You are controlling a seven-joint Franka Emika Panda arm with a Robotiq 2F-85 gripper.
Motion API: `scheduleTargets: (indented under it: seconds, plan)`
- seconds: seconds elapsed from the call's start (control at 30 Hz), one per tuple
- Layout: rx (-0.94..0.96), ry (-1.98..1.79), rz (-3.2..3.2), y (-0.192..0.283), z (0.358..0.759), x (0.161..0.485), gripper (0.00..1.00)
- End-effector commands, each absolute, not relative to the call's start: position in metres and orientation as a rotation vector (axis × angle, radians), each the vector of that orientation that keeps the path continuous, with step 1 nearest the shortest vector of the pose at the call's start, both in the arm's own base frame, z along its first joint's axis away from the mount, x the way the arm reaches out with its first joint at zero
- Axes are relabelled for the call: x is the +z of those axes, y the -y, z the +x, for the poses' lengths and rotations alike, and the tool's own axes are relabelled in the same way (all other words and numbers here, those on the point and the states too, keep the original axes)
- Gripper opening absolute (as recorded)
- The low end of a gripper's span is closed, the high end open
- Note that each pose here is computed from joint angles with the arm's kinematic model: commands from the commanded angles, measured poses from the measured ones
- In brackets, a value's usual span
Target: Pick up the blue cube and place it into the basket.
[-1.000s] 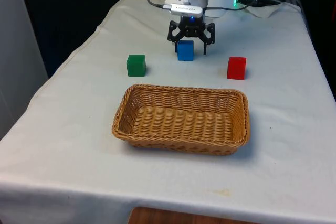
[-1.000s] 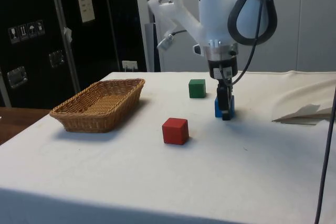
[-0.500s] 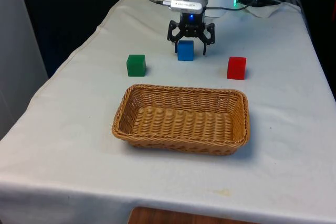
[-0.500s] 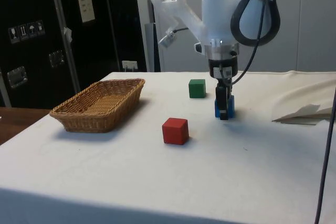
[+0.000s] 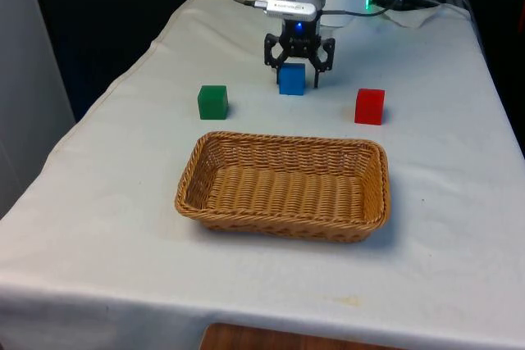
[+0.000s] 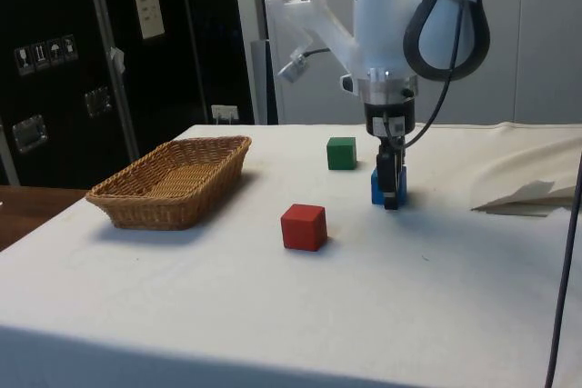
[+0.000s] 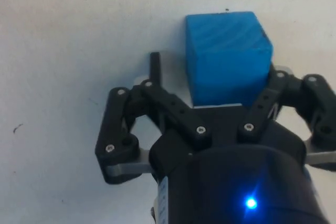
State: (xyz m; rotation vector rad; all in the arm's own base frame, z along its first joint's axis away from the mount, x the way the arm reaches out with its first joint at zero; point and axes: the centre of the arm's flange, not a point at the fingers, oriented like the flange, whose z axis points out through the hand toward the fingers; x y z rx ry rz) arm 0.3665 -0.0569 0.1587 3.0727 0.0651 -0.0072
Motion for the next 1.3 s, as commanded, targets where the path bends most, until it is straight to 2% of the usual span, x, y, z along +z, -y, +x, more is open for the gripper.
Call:
scheduleTargets:
  seconds: [0.0,0.13,0.17,0.2,0.23,0.47,0.67,0.7,1.27]
  plan:
    - [0.010,-0.058,3.070,0.058,0.366,0.160,0.56]
    - [-0.007,-0.064,3.073,0.057,0.366,0.159,0.13]
    - [0.011,-0.056,3.071,0.058,0.365,0.160,0.13]
    - [0.011,-0.056,3.071,0.058,0.365,0.160,0.03]
    - [0.010,-0.056,3.071,0.057,0.365,0.160,0.00]
    - [0.011,-0.056,3.072,0.057,0.364,0.161,0.01]
    - [0.019,-0.061,3.074,0.057,0.365,0.178,0.01]
    - [0.022,-0.060,3.076,0.056,0.366,0.172,0.01]
    - [0.032,-0.061,3.079,0.059,0.368,0.238,0.01]
